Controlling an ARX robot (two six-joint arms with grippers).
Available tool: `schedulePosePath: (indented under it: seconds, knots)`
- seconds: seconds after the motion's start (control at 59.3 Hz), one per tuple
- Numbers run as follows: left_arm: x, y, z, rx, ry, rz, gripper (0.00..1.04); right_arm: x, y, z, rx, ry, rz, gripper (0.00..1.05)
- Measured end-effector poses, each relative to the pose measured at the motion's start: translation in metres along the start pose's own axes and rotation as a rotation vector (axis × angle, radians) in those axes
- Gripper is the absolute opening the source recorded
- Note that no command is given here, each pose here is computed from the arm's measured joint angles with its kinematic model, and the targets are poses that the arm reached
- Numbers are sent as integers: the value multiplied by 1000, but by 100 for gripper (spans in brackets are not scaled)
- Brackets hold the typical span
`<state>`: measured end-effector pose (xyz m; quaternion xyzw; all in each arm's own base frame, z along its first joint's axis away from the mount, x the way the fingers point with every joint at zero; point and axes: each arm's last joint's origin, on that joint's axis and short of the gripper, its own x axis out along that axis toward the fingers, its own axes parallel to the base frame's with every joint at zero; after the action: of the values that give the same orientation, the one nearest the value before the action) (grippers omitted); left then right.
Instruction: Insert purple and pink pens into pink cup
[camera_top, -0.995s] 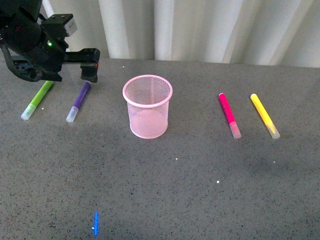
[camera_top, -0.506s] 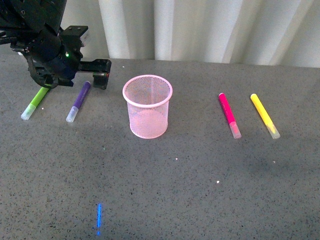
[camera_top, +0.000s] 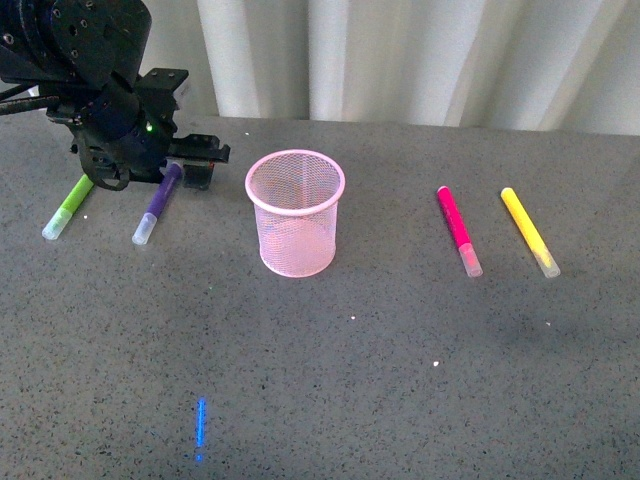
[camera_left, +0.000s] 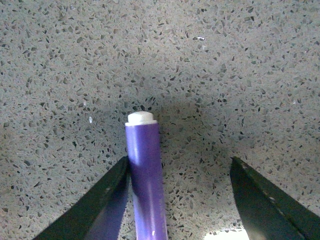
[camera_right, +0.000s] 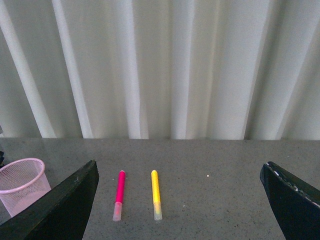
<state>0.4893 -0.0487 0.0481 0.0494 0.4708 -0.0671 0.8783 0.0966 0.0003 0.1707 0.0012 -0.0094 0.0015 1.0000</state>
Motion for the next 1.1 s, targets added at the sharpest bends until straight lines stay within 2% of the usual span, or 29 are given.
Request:
schedulePosePath:
  seconds: [0.051,0.253,0.624,0.826,0.911,1.029,1.096]
  knots:
    - [1,1,0,-2,-2,8,44,0,0,0,0,0,0,98]
    - [1,3,0,-17,-18,10,14,0,0,0,0,0,0,98]
    - [-9,3,-2,-149,-128,-48,13,0,0,0,0,0,0,98]
    - [-63,12,14,-262,-372,-74,13,0,0,0,0,0,0,98]
    - [-117,19,20,-303,-620,-75,13,0,0,0,0,0,0,98]
    - [-170,15,5,-348,-879,-79,13,0,0,0,0,0,0,98]
    - [-178,1,-9,-372,-944,-107,13,0,0,0,0,0,0,98]
